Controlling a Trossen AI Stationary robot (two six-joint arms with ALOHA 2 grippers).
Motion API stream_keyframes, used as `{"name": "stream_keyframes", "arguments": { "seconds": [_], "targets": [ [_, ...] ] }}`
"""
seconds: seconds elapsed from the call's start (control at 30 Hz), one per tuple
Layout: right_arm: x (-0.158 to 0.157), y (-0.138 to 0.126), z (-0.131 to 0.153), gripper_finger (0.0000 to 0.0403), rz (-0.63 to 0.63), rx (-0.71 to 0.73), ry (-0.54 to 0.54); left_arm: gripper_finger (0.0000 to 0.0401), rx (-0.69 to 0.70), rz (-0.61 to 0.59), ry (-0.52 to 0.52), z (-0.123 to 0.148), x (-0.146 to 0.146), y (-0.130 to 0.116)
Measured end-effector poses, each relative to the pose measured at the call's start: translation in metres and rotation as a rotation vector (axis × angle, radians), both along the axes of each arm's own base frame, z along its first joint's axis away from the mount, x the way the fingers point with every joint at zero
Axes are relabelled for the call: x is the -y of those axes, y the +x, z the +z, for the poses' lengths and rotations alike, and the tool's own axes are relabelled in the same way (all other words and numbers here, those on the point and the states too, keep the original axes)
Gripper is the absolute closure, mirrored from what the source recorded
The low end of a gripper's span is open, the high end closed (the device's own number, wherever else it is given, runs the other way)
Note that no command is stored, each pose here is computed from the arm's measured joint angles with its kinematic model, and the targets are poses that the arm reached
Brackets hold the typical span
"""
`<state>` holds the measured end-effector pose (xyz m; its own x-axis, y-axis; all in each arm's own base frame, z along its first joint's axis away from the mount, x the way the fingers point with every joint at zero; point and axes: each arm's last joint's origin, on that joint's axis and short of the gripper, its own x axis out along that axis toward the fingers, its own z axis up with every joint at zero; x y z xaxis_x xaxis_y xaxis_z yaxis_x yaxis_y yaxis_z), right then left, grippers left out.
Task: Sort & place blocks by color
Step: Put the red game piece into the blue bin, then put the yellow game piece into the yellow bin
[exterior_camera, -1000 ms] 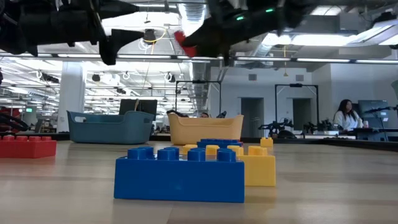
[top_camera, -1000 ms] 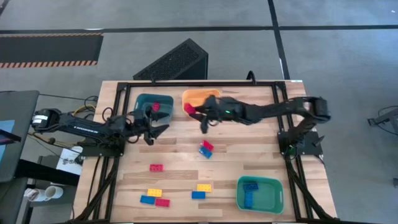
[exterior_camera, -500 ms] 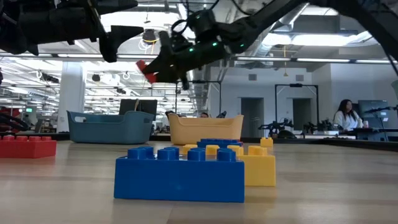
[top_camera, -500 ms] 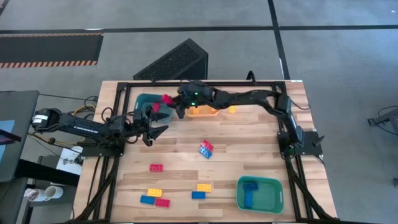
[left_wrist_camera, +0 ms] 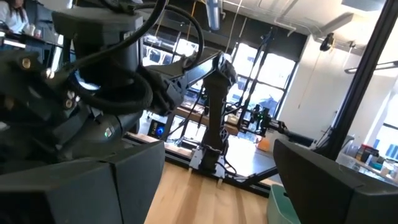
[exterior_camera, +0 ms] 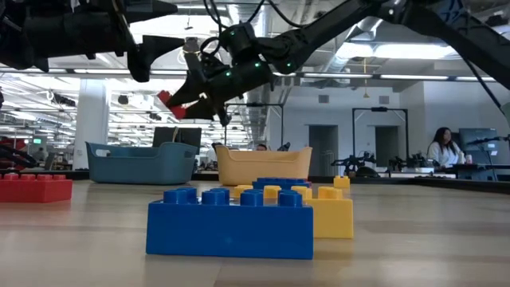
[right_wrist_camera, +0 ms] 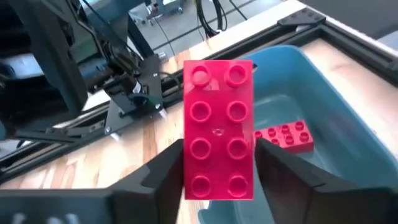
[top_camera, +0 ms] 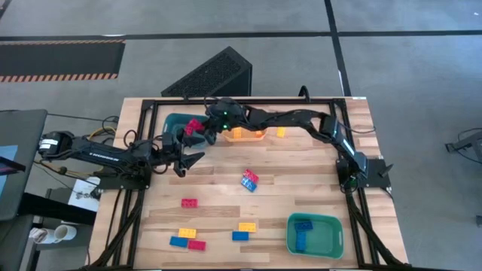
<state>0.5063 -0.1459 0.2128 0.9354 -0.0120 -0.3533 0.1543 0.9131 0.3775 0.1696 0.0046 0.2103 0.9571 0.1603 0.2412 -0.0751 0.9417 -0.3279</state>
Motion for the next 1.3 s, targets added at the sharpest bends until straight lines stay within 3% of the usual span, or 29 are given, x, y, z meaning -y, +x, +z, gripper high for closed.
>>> {"name": "stream_keyframes", "arguments": {
  "seconds": [0.17, 0.43, 0.63, 0.8, 0.9, 1.1, 1.3],
  "targets": [
    [0.001, -0.004, 0.004, 0.0138, 0.0, -0.033, -0.002, 0.0113, -0.002, 0.0, 0.0, 0.0, 0.0, 0.0],
    [-0.002, -0.022, 0.032, 0.0127, 0.02, -0.117, -0.032, 0.0113, -0.001, -0.001, -0.006, 0.0, 0.0, 0.0],
    [-0.038, -0.051, 0.066, 0.0127, 0.091, -0.264, -0.103, 0.0113, -0.008, -0.049, -0.001, -0.001, 0.001, 0.0],
    [-0.072, -0.093, 0.066, 0.0127, 0.03, -0.343, -0.177, 0.0113, -0.047, -0.09, 0.003, -0.005, 0.003, 0.001],
    [-0.088, -0.13, 0.06, 0.0127, -0.006, -0.287, -0.167, 0.0113, -0.082, -0.103, 0.009, -0.008, 0.007, 0.002],
    [-0.131, -0.2, 0.038, 0.0127, 0.02, -0.017, -0.111, 0.0113, -0.139, -0.129, 0.052, -0.006, 0.017, 0.006],
    [-0.162, -0.241, 0.028, 0.0127, 0.011, 0.101, -0.159, 0.0113, -0.288, -0.151, 0.073, 0.0, 0.03, 0.015]
  ]
}}
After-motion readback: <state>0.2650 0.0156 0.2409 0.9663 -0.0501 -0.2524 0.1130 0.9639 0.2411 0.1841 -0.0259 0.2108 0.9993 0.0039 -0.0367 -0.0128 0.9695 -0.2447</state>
